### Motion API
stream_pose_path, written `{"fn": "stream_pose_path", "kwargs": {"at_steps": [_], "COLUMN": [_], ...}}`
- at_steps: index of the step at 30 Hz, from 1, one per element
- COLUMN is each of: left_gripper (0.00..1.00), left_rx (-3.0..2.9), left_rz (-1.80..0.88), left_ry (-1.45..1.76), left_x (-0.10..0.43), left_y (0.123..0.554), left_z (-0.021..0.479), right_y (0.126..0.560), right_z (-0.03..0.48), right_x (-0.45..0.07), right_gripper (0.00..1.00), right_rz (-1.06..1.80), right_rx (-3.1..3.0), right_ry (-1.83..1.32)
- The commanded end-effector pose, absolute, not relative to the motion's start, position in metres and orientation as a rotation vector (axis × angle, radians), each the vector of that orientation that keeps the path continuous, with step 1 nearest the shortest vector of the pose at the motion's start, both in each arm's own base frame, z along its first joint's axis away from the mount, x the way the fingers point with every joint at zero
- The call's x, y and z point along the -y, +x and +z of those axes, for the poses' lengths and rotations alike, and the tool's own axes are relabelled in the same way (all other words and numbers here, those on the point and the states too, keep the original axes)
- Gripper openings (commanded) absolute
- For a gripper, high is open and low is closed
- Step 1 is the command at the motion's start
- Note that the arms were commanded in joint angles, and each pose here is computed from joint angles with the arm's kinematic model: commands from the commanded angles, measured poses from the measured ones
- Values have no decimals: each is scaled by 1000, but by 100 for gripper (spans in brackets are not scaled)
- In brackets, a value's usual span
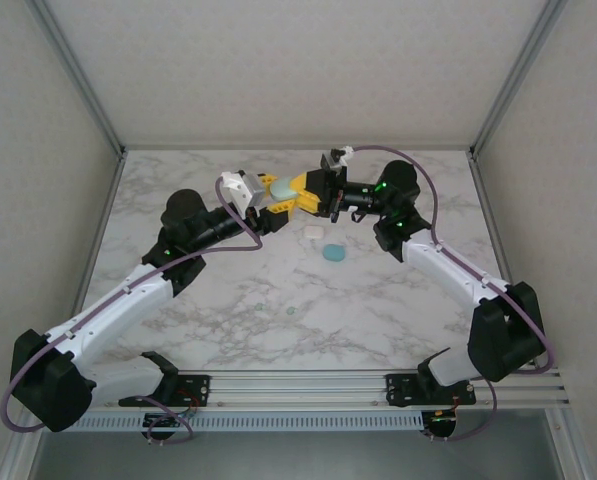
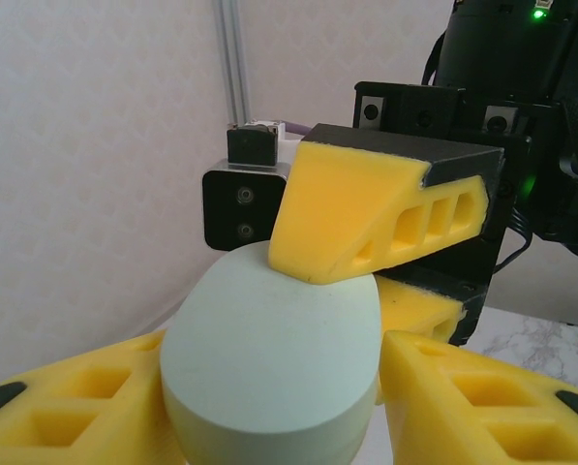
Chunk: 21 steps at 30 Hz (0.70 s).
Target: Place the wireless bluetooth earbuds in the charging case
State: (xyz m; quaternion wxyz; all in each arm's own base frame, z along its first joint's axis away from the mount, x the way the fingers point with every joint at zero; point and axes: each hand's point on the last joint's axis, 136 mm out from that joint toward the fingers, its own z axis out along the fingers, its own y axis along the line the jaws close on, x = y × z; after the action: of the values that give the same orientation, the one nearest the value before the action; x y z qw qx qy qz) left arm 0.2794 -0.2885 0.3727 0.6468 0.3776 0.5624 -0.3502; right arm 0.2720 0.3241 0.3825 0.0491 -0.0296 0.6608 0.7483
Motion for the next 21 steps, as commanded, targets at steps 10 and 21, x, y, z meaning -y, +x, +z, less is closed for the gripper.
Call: {"fn": "stream_pose_path", "kwargs": {"at_steps": [10,21], "left_gripper": [47,29], "left_rx": [-1253,-1293], "left_rz": [-816,-810], "left_ry": [925,947], "left_x": [298,299], "left_y": [267,267], "left_z": [374,367], "right_y": [277,276], "right_z": [385,369], "right_x": [-328,-326], "right_gripper": [17,28], "right_rz": [2308,2211], "right_rx": [-1954,-2019], "right_ry": [-82,-76]}}
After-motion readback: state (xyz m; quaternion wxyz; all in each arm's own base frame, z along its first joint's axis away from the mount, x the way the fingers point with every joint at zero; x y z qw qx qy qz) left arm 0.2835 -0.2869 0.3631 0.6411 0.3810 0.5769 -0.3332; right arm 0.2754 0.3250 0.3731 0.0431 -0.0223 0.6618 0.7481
